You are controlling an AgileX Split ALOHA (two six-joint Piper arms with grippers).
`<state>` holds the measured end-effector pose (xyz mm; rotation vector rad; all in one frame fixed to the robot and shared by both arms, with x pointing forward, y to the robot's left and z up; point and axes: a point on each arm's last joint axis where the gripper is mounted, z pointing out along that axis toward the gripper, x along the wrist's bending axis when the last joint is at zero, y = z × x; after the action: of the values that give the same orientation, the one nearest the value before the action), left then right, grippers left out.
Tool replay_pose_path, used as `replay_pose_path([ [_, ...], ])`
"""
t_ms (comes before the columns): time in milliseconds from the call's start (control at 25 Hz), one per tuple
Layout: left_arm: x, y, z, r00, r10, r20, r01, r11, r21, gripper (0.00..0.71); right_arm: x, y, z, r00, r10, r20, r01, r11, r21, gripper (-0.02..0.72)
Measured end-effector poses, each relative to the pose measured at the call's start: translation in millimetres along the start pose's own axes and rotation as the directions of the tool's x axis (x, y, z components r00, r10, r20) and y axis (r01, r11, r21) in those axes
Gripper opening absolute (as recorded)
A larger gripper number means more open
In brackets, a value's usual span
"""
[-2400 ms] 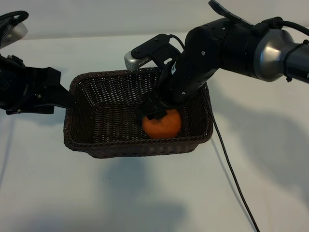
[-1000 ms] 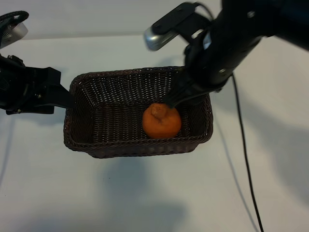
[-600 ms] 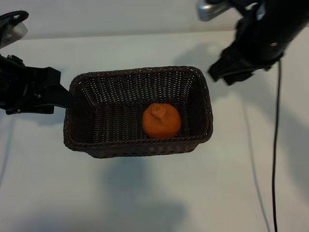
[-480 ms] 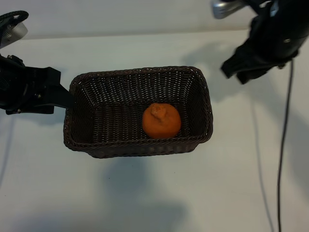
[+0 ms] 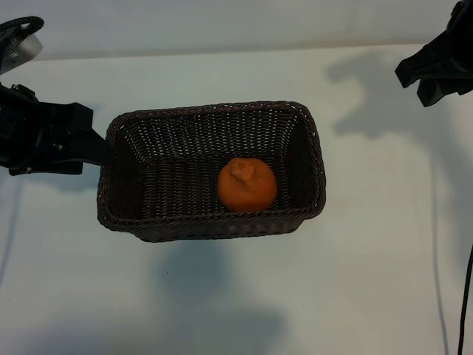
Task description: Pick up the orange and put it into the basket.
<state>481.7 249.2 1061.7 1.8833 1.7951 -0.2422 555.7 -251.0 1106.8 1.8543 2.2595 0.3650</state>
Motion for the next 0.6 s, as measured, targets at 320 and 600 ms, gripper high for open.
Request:
replay_pose_path([
  [320, 0.0, 0, 0, 1.0, 0.0, 0.0, 0.0, 1.0, -0.001, 0.525, 3, -27, 33, 1.0, 0.009, -0.03, -0.005, 0.99, 0.139, 0.435],
  [600, 0.1, 0, 0, 1.0, 0.0, -0.001, 0.0, 1.0, -0.005, 0.525, 4, -32, 36, 0.999, 0.015, -0.037, -0.009, 0.988, 0.151, 0.435],
])
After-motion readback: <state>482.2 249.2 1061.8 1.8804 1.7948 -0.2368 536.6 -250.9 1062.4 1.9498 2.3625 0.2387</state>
